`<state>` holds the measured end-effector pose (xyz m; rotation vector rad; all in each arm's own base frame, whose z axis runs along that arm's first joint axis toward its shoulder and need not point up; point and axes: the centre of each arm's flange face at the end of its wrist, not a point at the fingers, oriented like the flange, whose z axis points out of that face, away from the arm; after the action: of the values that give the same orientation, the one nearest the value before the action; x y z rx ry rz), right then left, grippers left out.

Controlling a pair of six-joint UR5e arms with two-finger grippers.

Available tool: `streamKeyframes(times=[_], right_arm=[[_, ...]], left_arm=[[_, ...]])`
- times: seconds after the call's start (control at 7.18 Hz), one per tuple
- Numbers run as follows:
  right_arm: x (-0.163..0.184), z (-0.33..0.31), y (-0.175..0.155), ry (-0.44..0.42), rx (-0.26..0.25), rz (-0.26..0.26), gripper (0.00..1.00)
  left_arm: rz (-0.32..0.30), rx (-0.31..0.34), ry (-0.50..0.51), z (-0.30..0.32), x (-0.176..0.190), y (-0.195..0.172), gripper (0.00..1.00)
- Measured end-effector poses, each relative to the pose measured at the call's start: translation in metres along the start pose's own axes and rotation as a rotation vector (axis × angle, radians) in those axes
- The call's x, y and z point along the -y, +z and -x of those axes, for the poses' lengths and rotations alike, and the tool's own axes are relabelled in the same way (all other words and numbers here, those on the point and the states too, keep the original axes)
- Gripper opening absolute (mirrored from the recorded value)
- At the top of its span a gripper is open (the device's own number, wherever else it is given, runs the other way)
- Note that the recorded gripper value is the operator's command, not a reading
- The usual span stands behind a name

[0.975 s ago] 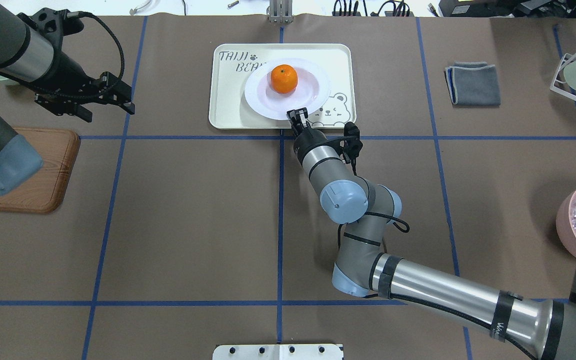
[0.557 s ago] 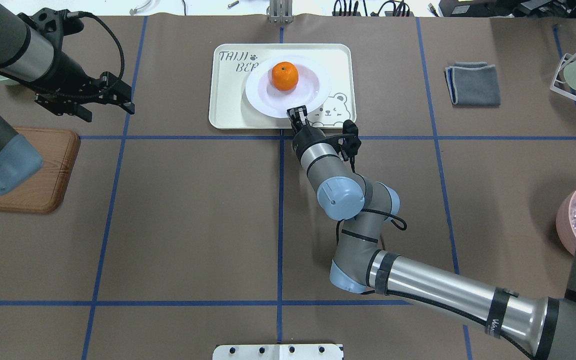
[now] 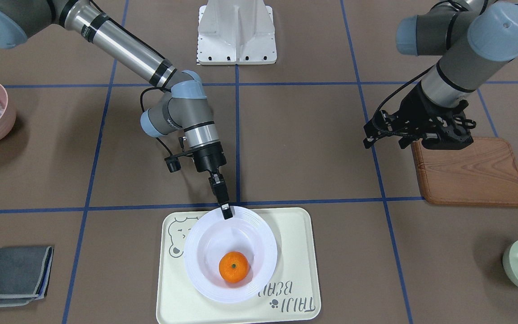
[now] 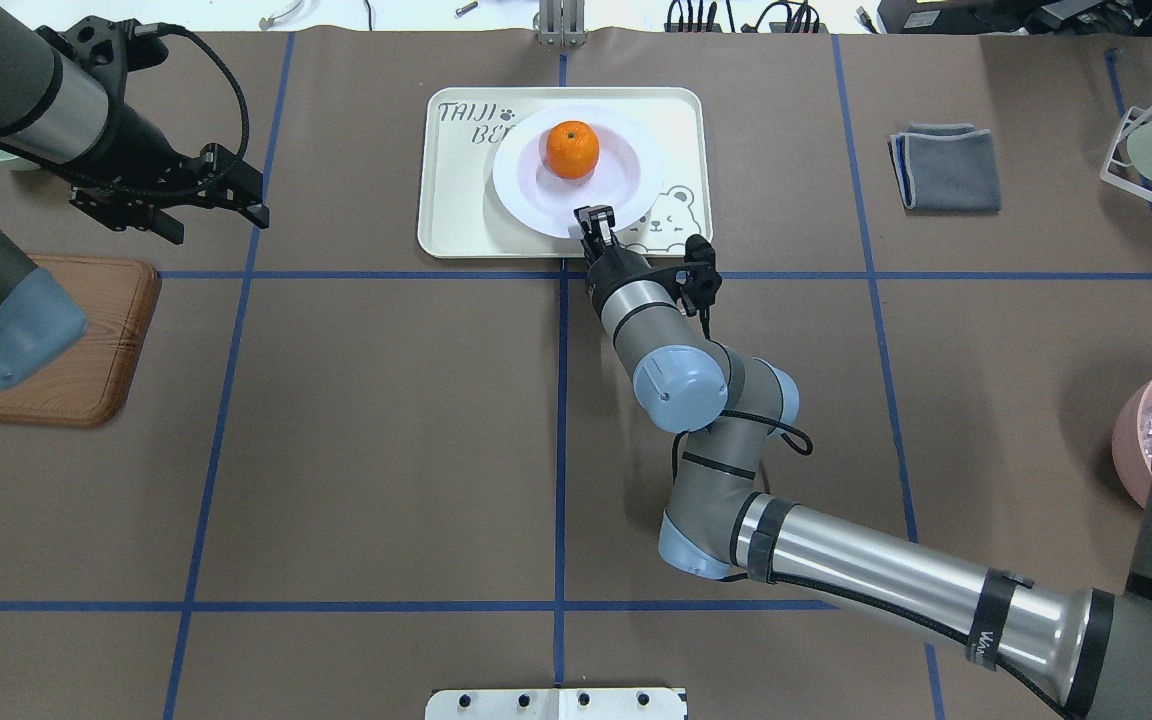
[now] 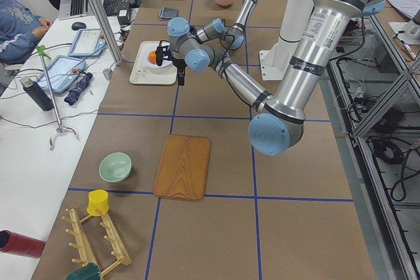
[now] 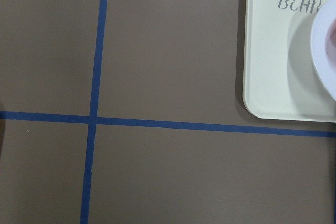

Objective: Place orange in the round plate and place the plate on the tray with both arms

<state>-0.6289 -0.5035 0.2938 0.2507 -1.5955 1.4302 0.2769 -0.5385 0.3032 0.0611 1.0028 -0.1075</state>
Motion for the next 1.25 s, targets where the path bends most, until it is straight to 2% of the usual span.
streamKeyframes(times=[0.28,0.56,0.7,0.97,1.25], right_arm=[[-0.003,0.006,-0.024,-0.004,-0.006,0.053,1.0],[0.004,0.007,-0.066,-0.037,0.0,0.112,1.0],[0.014,0.005,-0.09,-0.079,-0.009,0.156,1.0],[0.05,0.015,-0.116,-0.292,-0.07,0.291,1.0],[0.117,0.057,-0.097,-0.55,-0.18,0.4,1.0]], left_arm=[[0.002,0.002,-0.001,0.001,0.0,0.002,0.98],[0.004,0.004,-0.003,0.001,0.001,0.003,0.98],[0.002,0.004,-0.004,0.002,0.002,0.002,0.98],[-0.008,0.003,-0.005,0.004,0.005,-0.003,0.98],[-0.027,0.01,0.041,0.017,0.013,-0.013,0.98]])
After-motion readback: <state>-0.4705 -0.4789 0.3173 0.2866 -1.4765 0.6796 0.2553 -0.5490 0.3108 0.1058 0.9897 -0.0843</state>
